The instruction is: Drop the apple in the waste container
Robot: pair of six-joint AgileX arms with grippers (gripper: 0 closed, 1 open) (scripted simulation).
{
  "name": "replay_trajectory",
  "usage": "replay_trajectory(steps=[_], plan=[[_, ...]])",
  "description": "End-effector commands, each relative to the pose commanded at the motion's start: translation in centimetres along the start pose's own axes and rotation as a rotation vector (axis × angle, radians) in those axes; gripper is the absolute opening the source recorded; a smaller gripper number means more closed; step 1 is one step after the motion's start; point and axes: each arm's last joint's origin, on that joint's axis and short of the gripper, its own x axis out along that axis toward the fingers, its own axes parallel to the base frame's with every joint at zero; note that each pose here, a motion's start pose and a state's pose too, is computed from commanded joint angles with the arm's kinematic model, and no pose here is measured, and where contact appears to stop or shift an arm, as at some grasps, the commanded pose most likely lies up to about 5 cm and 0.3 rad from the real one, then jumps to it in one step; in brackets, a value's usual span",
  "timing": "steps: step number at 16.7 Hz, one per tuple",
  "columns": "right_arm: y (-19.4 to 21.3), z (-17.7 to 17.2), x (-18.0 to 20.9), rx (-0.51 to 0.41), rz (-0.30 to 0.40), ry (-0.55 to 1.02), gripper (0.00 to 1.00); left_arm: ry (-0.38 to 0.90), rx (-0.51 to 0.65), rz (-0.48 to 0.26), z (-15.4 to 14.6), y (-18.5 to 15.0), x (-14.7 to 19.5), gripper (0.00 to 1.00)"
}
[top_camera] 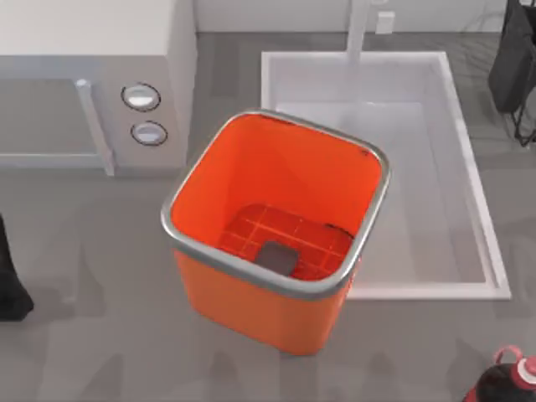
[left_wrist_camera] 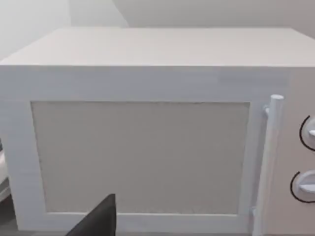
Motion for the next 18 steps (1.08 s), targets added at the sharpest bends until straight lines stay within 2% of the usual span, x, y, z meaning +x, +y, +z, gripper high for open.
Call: replay_trajectory(steps=[4, 8, 13, 18], plan=[[-0.1, 0.6, 0.0, -0.013, -0.006, 0.024, 1.00, 0.000, 0.000, 0.000, 0.0, 0.0, 0.0, 1.00], [-0.4, 3.1, 0.6, -0.075, -0.018, 0.181, 1.00, 0.000, 0.000, 0.000, 0.0, 0.0, 0.0, 1.00], [-1.7, 5.9, 4.4, -0.154, -0.012, 0.596, 1.00, 0.000, 0.000, 0.000, 0.0, 0.0, 0.0, 1.00], [-4.4, 5.5, 10.4, -0.163, 0.041, 1.073, 1.00, 0.000, 0.000, 0.000, 0.0, 0.0, 0.0, 1.00]])
